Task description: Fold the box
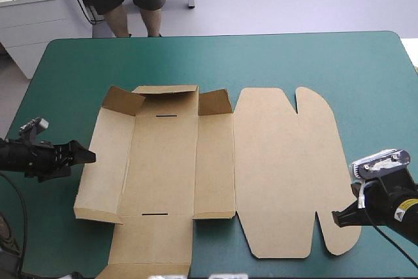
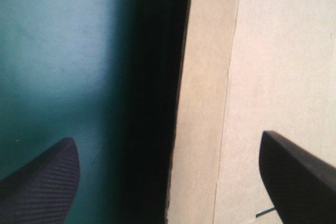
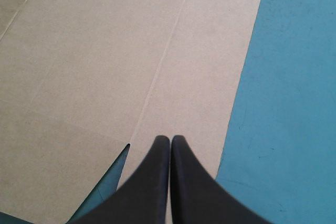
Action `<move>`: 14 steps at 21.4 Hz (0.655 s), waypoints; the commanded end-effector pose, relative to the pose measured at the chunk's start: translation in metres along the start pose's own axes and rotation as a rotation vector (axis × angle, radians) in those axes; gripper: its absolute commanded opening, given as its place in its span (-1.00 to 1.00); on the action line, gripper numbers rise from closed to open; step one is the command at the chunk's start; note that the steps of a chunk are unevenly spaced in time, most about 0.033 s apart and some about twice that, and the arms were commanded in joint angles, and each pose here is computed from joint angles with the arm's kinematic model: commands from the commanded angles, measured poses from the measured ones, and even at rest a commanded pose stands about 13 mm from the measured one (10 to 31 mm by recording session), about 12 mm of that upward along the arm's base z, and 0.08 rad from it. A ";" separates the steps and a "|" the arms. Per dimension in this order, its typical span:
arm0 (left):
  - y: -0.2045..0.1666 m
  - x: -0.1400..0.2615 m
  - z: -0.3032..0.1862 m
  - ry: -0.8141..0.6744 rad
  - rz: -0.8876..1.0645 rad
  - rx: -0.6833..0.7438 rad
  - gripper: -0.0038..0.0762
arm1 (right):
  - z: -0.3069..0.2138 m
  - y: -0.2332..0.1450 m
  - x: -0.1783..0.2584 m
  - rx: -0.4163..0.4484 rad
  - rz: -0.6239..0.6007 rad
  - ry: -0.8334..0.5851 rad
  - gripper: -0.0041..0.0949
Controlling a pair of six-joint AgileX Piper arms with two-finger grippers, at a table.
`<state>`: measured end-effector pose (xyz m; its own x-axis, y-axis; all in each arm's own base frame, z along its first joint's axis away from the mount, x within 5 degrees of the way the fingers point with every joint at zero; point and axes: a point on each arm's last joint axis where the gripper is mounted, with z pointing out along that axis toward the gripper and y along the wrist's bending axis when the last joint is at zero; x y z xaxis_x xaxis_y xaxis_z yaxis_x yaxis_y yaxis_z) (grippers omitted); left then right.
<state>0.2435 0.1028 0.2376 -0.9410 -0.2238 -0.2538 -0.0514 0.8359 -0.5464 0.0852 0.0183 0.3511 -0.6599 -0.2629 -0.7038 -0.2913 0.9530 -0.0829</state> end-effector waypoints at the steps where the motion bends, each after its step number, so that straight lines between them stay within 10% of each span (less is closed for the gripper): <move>1: -0.025 0.002 -0.001 0.038 0.048 0.103 0.73 | -0.006 -0.002 -0.010 0.020 -0.011 -0.079 -0.94; 14: -0.036 0.004 0.047 0.268 0.055 0.109 0.73 | -0.006 -0.002 -0.010 0.020 -0.011 -0.077 -0.94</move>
<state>0.2585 0.0580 0.2096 -0.9926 -0.0575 -0.1074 0.0121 0.8308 -0.5565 0.0852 0.0183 0.3511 -0.6599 -0.2629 -0.7038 -0.2913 0.9530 -0.0829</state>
